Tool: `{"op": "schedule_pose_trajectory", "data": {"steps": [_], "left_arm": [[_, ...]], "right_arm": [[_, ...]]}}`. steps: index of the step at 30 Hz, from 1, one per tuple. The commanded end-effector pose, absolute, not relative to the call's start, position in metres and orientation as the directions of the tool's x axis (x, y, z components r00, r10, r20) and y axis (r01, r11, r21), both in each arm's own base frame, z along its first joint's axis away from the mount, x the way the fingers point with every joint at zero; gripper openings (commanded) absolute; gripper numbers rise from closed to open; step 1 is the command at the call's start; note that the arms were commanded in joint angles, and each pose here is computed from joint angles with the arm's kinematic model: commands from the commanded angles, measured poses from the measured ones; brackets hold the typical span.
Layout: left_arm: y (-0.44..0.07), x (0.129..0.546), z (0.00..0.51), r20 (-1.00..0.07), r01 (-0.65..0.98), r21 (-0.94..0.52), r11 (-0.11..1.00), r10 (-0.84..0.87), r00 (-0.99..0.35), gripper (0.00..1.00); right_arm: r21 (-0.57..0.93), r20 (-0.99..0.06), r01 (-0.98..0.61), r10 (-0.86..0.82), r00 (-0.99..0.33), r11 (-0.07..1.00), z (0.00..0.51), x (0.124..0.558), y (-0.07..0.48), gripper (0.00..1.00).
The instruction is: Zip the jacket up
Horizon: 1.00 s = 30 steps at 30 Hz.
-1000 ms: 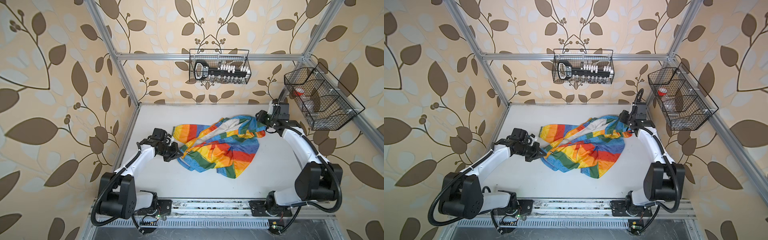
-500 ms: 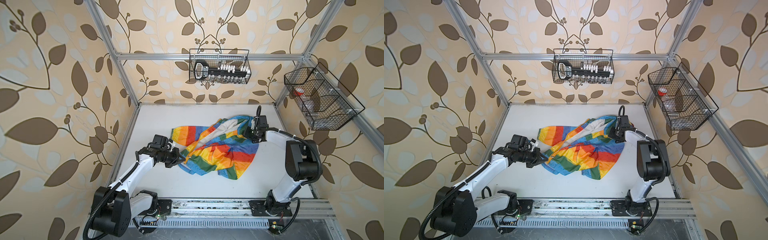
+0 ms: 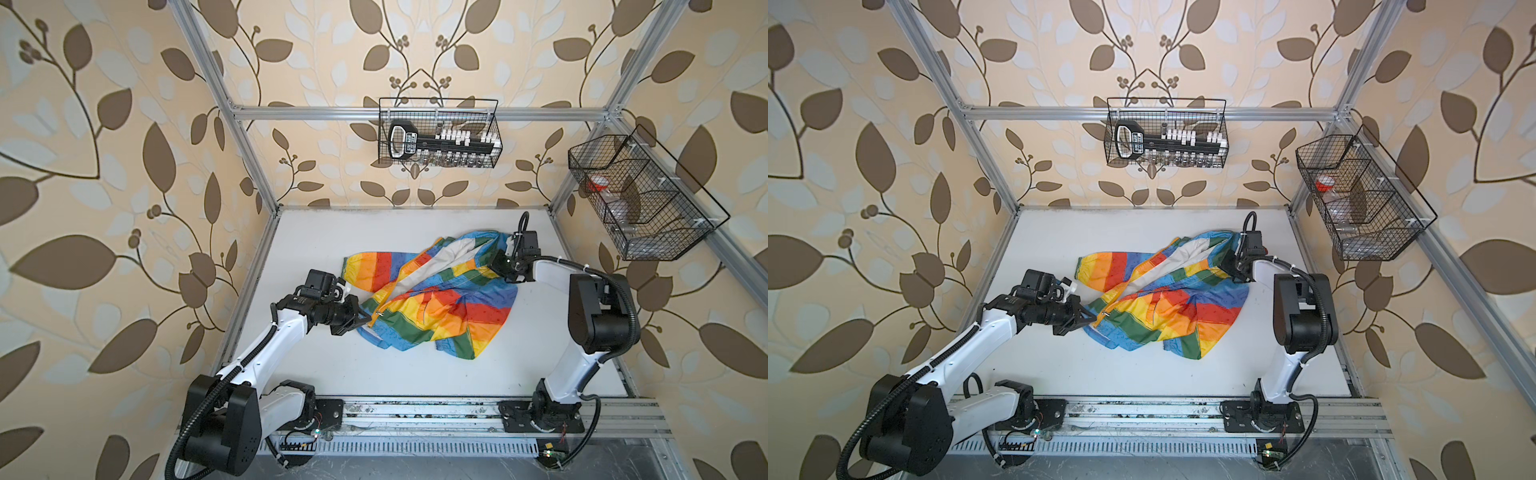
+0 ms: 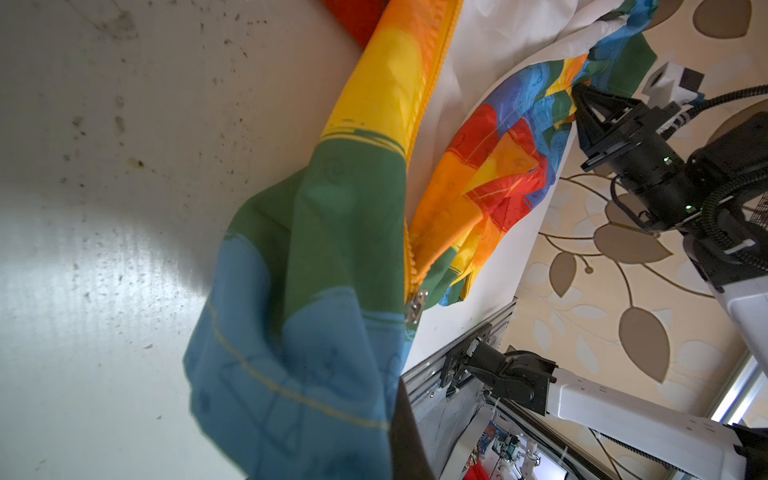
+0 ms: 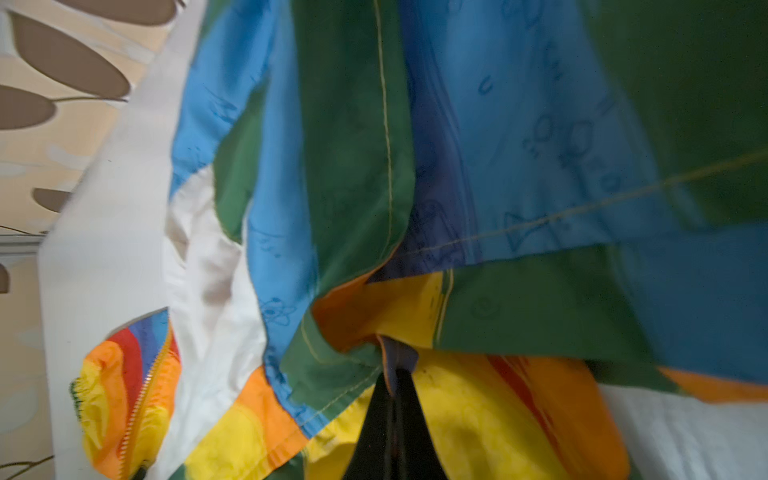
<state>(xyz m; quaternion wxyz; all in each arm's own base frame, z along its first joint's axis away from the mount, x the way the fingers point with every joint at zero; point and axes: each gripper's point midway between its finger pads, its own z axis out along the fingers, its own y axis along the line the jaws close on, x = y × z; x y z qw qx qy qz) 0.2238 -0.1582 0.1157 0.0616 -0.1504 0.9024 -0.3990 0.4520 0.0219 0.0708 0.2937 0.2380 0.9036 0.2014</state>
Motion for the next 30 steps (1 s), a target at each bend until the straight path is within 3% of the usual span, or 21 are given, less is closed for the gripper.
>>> {"op": "schedule_pose_trajectory", "data": {"steps": [1,5,9,13,16,18,21,26,30], "left_arm": [[-0.165,0.215,0.115,0.004,-0.202,-0.732,0.651,-0.292,-0.956,0.0],[-0.176,0.203,0.109,0.0,-0.174,-0.706,0.686,-0.246,-0.969,0.0],[-0.182,0.195,0.108,0.009,-0.162,-0.707,0.688,-0.22,-0.975,0.0],[-0.188,0.188,0.11,0.018,-0.152,-0.714,0.684,-0.199,-0.98,0.0],[-0.188,0.187,0.114,0.008,-0.155,-0.722,0.674,-0.217,-0.976,0.0],[-0.188,0.186,0.116,0.0,-0.155,-0.729,0.666,-0.227,-0.974,0.0],[-0.187,0.184,0.119,-0.007,-0.154,-0.735,0.66,-0.235,-0.972,0.0],[-0.186,0.183,0.118,-0.007,-0.17,-0.752,0.637,-0.265,-0.964,0.0],[-0.187,0.183,0.117,0.007,-0.196,-0.778,0.596,-0.304,-0.953,0.0]], "right_arm": [[0.561,-0.517,0.233,0.555,-0.651,0.795,0.14,0.462,0.016,0.0],[0.497,-0.526,0.199,0.475,-0.705,0.845,0.177,0.475,0.018,0.0],[0.469,-0.487,0.194,0.435,-0.758,0.862,0.174,0.509,0.037,0.0],[0.459,-0.417,0.213,0.421,-0.806,0.863,0.14,0.554,0.071,0.31],[0.437,-0.407,0.209,0.4,-0.821,0.875,0.125,0.567,0.09,0.46],[0.425,-0.423,0.204,0.393,-0.816,0.882,0.126,0.568,0.095,0.5],[0.42,-0.466,0.177,0.379,-0.8,0.89,0.139,0.561,0.098,0.52],[0.364,-0.576,0.018,0.241,-0.781,0.931,0.178,0.519,0.123,0.44],[0.34,-0.56,-0.055,0.156,-0.813,0.939,0.167,0.475,0.146,0.37]]}}
